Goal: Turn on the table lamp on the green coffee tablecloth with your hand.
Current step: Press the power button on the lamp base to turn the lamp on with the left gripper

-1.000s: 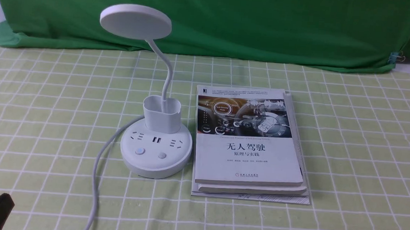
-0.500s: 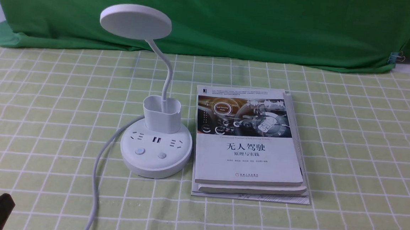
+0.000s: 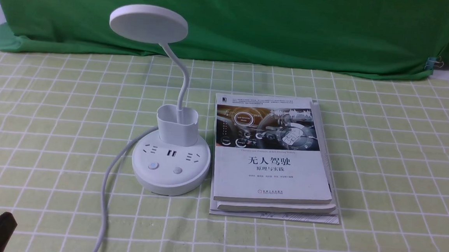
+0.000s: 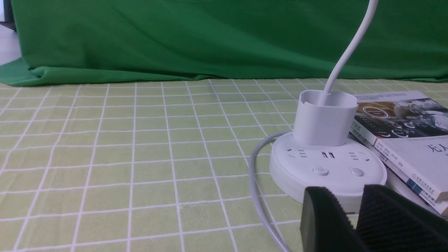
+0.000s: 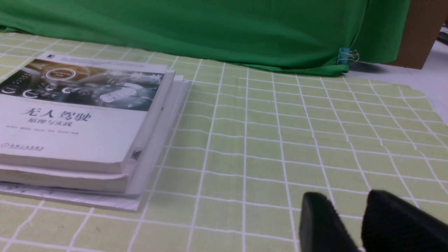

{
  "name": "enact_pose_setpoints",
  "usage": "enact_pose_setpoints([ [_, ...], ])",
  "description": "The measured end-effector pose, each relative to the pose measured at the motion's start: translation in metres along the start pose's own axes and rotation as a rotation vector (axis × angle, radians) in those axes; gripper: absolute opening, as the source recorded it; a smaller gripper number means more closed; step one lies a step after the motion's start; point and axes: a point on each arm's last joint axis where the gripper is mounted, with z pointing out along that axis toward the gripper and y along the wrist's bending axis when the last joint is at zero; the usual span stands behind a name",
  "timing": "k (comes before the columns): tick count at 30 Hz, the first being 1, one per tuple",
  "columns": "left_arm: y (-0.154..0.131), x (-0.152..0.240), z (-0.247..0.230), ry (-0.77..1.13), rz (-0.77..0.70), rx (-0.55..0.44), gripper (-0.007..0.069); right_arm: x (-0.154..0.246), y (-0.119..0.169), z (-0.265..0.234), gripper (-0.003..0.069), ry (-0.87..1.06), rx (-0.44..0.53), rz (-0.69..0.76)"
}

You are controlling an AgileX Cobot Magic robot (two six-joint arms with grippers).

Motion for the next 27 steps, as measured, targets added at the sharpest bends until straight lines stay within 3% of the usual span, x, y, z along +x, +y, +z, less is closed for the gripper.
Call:
enact_pose_setpoints([
  [27, 0.0, 0.0, 0.0, 0.0, 0.001, 0.0, 0.0176, 0.0, 0.0, 0.0, 0.0242, 0.0, 0.0, 0.0],
])
